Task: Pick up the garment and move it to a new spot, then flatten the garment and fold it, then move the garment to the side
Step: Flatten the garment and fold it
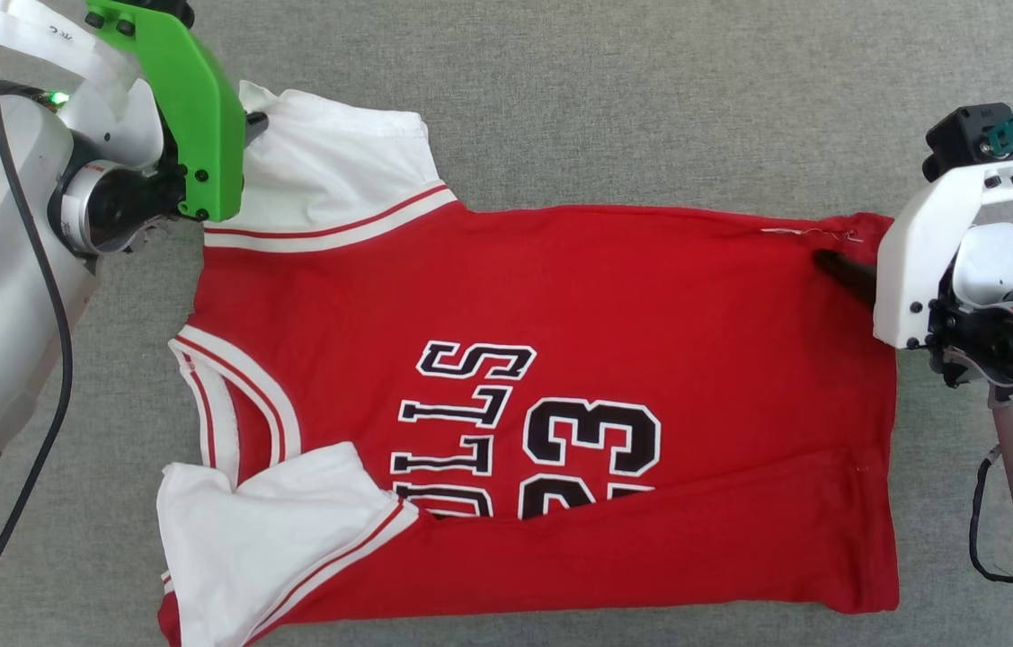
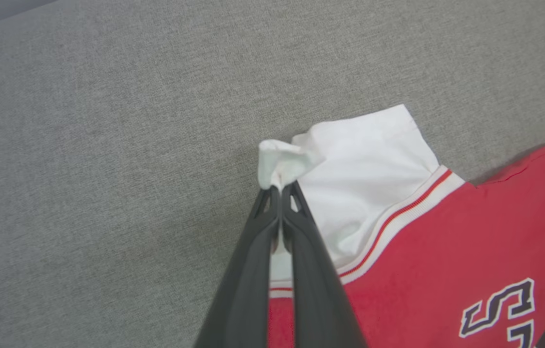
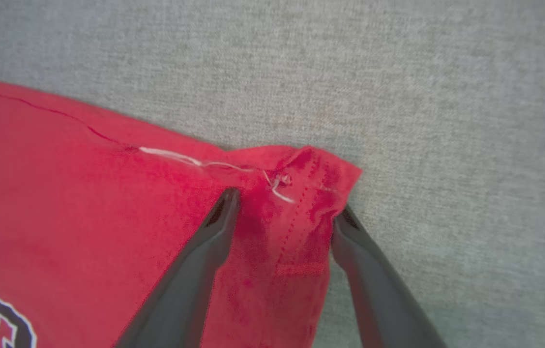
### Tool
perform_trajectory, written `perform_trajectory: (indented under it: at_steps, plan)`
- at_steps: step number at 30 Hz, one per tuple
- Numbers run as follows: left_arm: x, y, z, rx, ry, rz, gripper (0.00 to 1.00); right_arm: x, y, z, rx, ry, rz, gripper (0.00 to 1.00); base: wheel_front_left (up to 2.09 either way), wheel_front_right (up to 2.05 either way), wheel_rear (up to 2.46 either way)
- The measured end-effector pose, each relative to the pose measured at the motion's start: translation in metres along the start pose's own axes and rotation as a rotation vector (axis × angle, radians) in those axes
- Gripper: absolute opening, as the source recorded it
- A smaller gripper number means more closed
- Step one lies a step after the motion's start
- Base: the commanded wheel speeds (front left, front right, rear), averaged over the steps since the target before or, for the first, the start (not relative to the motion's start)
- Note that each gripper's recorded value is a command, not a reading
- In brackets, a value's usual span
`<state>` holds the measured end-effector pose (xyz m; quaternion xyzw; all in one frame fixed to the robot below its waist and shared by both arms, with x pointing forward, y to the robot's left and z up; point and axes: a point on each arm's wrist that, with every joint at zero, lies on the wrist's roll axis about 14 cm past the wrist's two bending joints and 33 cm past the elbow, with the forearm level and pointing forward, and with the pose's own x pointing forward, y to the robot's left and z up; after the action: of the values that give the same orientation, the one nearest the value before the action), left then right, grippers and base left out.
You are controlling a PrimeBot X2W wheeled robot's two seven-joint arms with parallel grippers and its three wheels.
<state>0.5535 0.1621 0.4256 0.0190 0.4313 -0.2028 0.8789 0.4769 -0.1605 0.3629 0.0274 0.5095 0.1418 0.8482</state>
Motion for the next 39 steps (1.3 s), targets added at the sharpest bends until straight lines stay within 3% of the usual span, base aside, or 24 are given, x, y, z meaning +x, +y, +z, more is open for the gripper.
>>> perform_trajectory:
  at_steps: [12,19,31,32,39]
  plan:
    - [-0.032,0.002,0.001,-0.033,-0.121,0.019,0.00,-0.042,-0.006,0.022,0.044,-0.224,-0.022,0.00,0.00,0.00,0.00]
    - [-0.069,0.006,-0.019,-0.113,-0.245,0.049,0.00,-0.068,-0.001,-0.001,0.061,-0.279,-0.032,0.00,0.00,0.00,0.00]
    - [-0.119,-0.007,-0.100,-0.271,-0.319,0.109,0.00,-0.080,0.022,-0.051,0.135,-0.285,0.008,0.00,0.00,0.00,0.00]
    - [-0.125,-0.014,-0.125,-0.312,-0.311,0.124,0.00,-0.081,0.023,-0.059,0.158,-0.295,0.009,0.00,0.00,0.00,0.00]
    - [-0.127,-0.043,-0.186,-0.453,-0.238,0.106,0.00,-0.080,0.019,-0.086,0.204,-0.288,-0.009,0.00,0.00,0.00,0.00]
